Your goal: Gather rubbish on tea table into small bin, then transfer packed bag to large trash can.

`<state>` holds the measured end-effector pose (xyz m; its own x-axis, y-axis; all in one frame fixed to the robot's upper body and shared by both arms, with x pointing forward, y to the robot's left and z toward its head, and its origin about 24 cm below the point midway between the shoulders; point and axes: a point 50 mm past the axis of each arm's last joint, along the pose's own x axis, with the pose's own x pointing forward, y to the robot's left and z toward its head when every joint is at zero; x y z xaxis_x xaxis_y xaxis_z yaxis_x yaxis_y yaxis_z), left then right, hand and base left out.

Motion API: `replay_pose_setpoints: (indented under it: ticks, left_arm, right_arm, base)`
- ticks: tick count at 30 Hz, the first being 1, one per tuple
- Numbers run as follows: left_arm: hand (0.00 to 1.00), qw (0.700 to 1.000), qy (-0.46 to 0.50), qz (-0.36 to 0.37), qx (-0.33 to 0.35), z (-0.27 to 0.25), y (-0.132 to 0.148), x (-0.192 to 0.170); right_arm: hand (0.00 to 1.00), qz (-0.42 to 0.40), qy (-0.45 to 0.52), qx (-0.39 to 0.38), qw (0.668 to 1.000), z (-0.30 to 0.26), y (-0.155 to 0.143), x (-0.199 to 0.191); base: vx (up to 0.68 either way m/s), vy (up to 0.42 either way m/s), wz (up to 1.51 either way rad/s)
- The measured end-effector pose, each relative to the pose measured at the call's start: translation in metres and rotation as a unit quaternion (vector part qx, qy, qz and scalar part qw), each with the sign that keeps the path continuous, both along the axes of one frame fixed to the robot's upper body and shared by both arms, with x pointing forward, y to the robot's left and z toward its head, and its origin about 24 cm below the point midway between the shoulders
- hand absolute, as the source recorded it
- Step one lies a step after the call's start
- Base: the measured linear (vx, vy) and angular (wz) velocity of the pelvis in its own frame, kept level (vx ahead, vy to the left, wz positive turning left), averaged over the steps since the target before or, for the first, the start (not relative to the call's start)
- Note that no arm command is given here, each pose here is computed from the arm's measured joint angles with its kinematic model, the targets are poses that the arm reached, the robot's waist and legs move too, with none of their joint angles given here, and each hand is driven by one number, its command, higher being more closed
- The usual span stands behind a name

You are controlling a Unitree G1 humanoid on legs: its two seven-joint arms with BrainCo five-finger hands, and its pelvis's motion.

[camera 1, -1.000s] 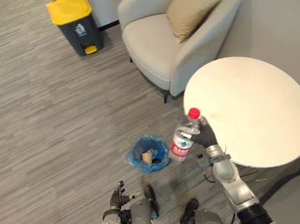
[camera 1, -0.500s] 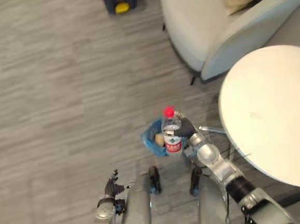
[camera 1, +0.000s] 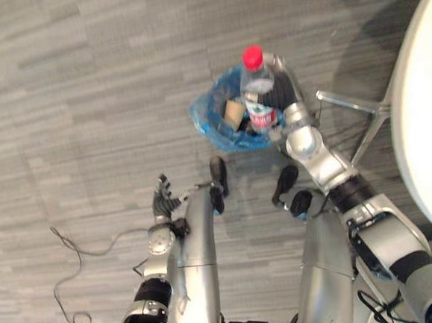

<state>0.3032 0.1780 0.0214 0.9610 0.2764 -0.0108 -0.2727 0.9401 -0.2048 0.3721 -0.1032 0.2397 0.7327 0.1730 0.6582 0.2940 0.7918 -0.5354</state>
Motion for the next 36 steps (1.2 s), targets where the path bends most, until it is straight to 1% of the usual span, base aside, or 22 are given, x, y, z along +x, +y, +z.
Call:
replay_pose_setpoints:
  ticks: [1, 2, 12, 17, 20, 23, 24, 27, 30, 32, 33, 36]
  left_arm:
    - [0.0, 1.0, -0.003, 0.001, -0.001, 0.001, 0.0, 0.0]
    - [0.0, 1.0, -0.011, 0.004, -0.004, 0.004, 0.001, 0.001]
    - [0.0, 1.0, -0.021, 0.006, 0.001, 0.012, 0.005, 0.005]
    - [0.0, 1.0, -0.016, 0.017, 0.004, 0.012, 0.01, 0.005]
    - [0.0, 1.0, -0.012, 0.024, 0.014, 0.012, 0.017, 0.005]
    - [0.0, 0.999, -0.007, 0.029, 0.026, 0.012, 0.023, 0.005]
    - [0.0, 0.999, -0.006, 0.03, 0.027, 0.011, 0.023, 0.004]
    - [0.0, 0.999, -0.007, 0.029, 0.028, 0.012, 0.023, 0.005]
    - [0.0, 0.999, -0.006, 0.028, 0.029, 0.012, 0.022, 0.005]
    - [0.0, 0.999, -0.008, 0.025, 0.029, 0.013, 0.021, 0.006]
    - [0.0, 0.999, -0.013, 0.025, 0.029, 0.015, 0.02, 0.008]
    - [0.0, 0.999, -0.03, 0.024, 0.027, 0.023, 0.02, 0.011]
  right_arm:
    - [1.0, 0.0, 0.001, 0.0, 1.0, 0.0, 0.0, 0.0]
    - [0.0, -0.003, 0.006, 0.003, 1.0, -0.001, 0.001, 0.001]
    - [0.0, 0.009, 0.016, 0.021, 1.0, 0.0, 0.012, 0.004]
    - [0.0, 0.019, 0.007, 0.015, 1.0, -0.006, 0.017, -0.004]
    - [0.0, 0.02, 0.014, -0.004, 1.0, -0.021, 0.022, -0.009]
    - [0.0, 0.011, 0.035, -0.056, 0.998, -0.043, 0.027, -0.008]
    - [0.0, 0.007, 0.051, -0.085, 0.995, -0.053, 0.03, -0.005]
    - [0.0, -0.007, 0.094, -0.136, 0.986, -0.075, 0.037, 0.002]
    - [0.0, -0.018, 0.116, -0.179, 0.977, -0.086, 0.043, 0.007]
    - [0.0, -0.025, 0.128, -0.188, 0.973, -0.09, 0.043, 0.01]
    - [1.0, -0.037, 0.137, -0.197, 0.97, -0.092, 0.041, 0.013]
    - [1.0, -0.06, 0.153, -0.223, 0.961, -0.091, 0.036, 0.021]
  base:
    - [-0.08, -0.022, 0.01]
    - [-0.07, -0.005, 0.02]
    - [-0.06, 0.01, 0.02]
    - [-0.04, 0.021, -0.01]
    - [-0.04, 0.011, 0.0]
    - [-0.05, 0.008, 0.05]
    - [-0.03, 0.008, 0.05]
    - [-0.02, 0.008, 0.02]
    - [-0.02, 0.012, 0.12]
    - [-0.02, 0.01, 0.2]
    - [-0.03, 0.01, 0.21]
    - [-0.03, 0.01, 0.19]
